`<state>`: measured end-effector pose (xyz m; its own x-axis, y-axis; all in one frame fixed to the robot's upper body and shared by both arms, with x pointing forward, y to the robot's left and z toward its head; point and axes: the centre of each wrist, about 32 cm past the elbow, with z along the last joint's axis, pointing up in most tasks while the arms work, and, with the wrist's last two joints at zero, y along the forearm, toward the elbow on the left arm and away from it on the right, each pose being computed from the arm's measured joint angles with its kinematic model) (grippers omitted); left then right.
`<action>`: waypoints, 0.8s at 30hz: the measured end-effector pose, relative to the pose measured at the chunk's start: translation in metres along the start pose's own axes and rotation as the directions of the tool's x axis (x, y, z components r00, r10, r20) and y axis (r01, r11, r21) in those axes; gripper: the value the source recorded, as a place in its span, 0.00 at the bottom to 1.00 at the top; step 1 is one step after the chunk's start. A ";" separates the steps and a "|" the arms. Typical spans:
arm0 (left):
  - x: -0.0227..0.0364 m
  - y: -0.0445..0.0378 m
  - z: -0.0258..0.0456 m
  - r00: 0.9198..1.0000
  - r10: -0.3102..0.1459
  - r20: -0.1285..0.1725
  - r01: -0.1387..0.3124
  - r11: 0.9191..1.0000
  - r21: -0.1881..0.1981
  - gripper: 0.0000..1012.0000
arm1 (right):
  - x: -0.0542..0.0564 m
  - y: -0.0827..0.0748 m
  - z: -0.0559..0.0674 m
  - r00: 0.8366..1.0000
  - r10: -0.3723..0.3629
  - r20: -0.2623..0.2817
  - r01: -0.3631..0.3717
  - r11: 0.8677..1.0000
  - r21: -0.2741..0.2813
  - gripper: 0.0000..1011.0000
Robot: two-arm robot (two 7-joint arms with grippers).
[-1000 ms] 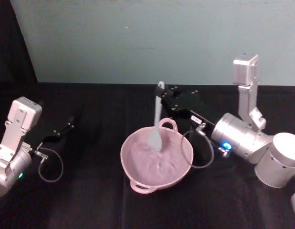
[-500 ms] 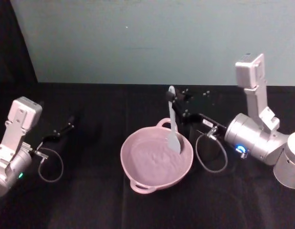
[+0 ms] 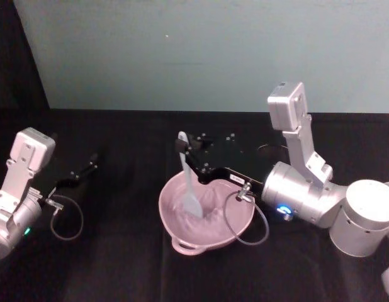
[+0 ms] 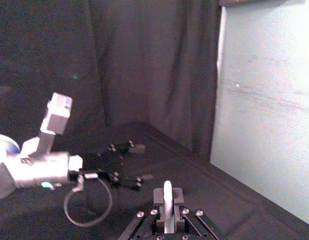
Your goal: Use the one hand to pick up the spoon and stir the clear water in the bowl.
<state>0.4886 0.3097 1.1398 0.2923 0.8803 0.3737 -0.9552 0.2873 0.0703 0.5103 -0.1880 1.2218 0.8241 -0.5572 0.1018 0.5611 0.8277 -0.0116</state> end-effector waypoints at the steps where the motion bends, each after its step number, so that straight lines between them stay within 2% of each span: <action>1: 0.0000 0.0000 0.0000 1.000 0.000 0.000 0.000 1.000 0.000 0.99 | 0.000 0.004 -0.001 1.000 0.011 -0.012 -0.011 1.000 0.011 0.11; 8: 0.0000 0.0000 0.0000 1.000 0.000 0.000 0.000 1.000 0.000 0.99 | 0.005 0.020 -0.005 0.999 0.025 -0.046 -0.023 0.999 0.043 0.11; 14: 0.0000 0.0000 0.0000 1.000 0.000 0.000 0.000 1.000 0.000 0.99 | 0.017 0.025 -0.014 0.998 -0.004 -0.067 0.006 0.999 0.038 0.11; 19: 0.0000 0.0000 0.0000 1.000 0.000 0.000 0.000 1.000 0.000 0.99 | 0.027 0.017 -0.018 0.996 -0.054 -0.077 0.056 0.998 0.033 0.11; 24: 0.0000 0.0000 0.0000 1.000 0.000 0.000 0.000 1.000 0.000 0.99 | 0.034 -0.002 -0.017 0.991 -0.111 -0.070 0.114 0.993 0.034 0.11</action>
<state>0.4886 0.3097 1.1398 0.2923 0.8803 0.3737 -0.9552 0.2873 0.0702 0.5384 -0.2102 1.2084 0.7600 -0.6491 0.0329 0.6483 0.7607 0.0337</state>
